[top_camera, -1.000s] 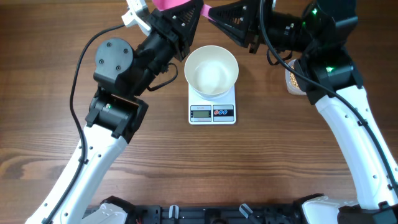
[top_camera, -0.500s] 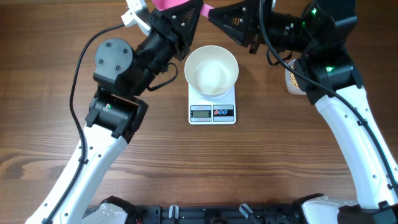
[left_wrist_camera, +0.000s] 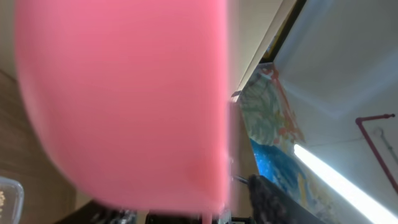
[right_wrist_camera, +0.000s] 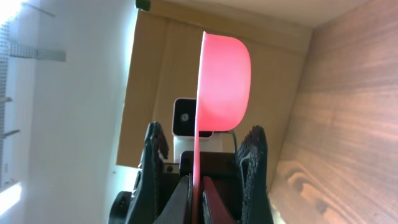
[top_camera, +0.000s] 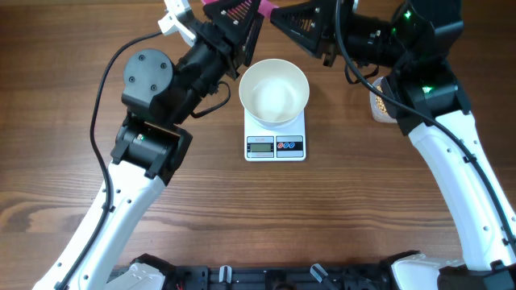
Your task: Scoop item into bowl and weigh 150g on scale
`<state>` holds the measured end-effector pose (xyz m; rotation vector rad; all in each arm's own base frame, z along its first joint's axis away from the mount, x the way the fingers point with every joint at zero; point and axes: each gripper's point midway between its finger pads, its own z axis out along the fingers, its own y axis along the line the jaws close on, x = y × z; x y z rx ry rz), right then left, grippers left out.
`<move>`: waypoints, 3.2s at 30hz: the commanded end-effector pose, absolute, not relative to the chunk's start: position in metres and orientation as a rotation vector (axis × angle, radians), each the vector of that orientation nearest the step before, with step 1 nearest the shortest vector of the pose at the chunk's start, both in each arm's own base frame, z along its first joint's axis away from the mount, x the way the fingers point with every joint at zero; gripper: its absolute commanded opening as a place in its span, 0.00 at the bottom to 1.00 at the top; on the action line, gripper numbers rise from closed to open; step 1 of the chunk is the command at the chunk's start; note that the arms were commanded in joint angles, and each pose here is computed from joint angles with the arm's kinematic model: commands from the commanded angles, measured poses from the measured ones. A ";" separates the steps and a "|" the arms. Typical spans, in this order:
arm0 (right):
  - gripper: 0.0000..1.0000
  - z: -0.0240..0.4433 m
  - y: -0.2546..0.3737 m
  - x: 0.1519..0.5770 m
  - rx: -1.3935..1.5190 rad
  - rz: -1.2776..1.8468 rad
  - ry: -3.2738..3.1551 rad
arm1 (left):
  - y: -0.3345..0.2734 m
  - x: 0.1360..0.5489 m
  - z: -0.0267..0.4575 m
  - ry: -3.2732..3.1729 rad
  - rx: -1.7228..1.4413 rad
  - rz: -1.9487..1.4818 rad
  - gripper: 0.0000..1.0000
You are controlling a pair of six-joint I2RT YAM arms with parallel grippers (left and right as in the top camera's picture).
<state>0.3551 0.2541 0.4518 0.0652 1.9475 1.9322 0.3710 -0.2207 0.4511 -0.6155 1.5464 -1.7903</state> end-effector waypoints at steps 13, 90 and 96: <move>0.05 0.411 0.186 0.403 0.176 1.572 1.978 | -0.216 0.382 0.403 1.720 -0.524 -1.463 1.00; 0.04 0.246 -0.051 0.323 0.597 -0.010 2.721 | -0.259 0.284 0.130 2.994 0.077 -0.376 0.20; 0.04 0.247 -0.058 0.323 0.568 -0.025 2.720 | -0.260 0.286 0.120 3.006 0.076 -0.355 0.16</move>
